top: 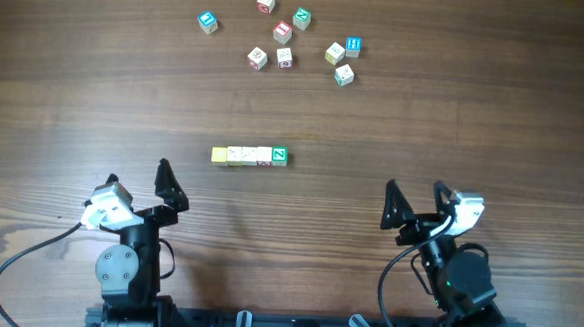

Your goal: Form a horizontal line

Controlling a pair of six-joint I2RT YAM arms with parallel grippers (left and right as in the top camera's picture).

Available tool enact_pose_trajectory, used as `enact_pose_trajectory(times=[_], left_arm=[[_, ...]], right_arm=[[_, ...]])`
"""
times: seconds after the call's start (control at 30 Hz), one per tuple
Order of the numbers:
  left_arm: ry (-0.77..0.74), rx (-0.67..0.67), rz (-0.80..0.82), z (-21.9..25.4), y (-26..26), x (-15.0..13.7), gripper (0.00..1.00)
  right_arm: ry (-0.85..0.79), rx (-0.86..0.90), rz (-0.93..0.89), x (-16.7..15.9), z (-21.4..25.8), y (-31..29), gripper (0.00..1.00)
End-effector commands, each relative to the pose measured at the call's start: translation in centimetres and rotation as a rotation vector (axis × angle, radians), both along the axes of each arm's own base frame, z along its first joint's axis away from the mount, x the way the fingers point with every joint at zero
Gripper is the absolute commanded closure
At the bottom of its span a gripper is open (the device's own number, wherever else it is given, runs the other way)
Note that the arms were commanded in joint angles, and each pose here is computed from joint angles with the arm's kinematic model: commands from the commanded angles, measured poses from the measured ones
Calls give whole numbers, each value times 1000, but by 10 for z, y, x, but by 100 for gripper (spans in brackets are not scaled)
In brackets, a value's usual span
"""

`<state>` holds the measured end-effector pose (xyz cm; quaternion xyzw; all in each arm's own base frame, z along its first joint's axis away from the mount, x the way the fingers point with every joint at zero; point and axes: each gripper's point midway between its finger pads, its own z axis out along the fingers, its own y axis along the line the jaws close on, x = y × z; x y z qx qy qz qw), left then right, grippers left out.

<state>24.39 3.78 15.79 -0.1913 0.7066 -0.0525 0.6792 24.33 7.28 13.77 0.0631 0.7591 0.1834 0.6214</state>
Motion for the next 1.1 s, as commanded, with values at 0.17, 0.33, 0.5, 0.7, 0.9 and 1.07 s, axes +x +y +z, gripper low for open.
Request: enact_pose_trajectory(times=[0.17, 0.33, 0.5, 0.7, 0.9, 1.07], left_arm=[[6, 21, 13, -1, 2, -1, 0], [6, 20, 13, -1, 2, -1, 0], [6, 21, 13, -1, 2, -1, 0], [6, 21, 13, -1, 2, -1, 0], [6, 21, 13, -1, 2, -1, 0], [6, 20, 13, -1, 2, -1, 0]], right_arm=[[-36, -193, -161, 4, 3, -32, 0], [-120, -520, 168, -3, -2, 13, 0], [-140, -545, 266, -9, -5, 28, 0], [-140, -545, 266, -9, -5, 28, 0], [-140, -544, 267, -9, -5, 28, 0], [-334, -476, 207, -17, 44, 24, 0]])
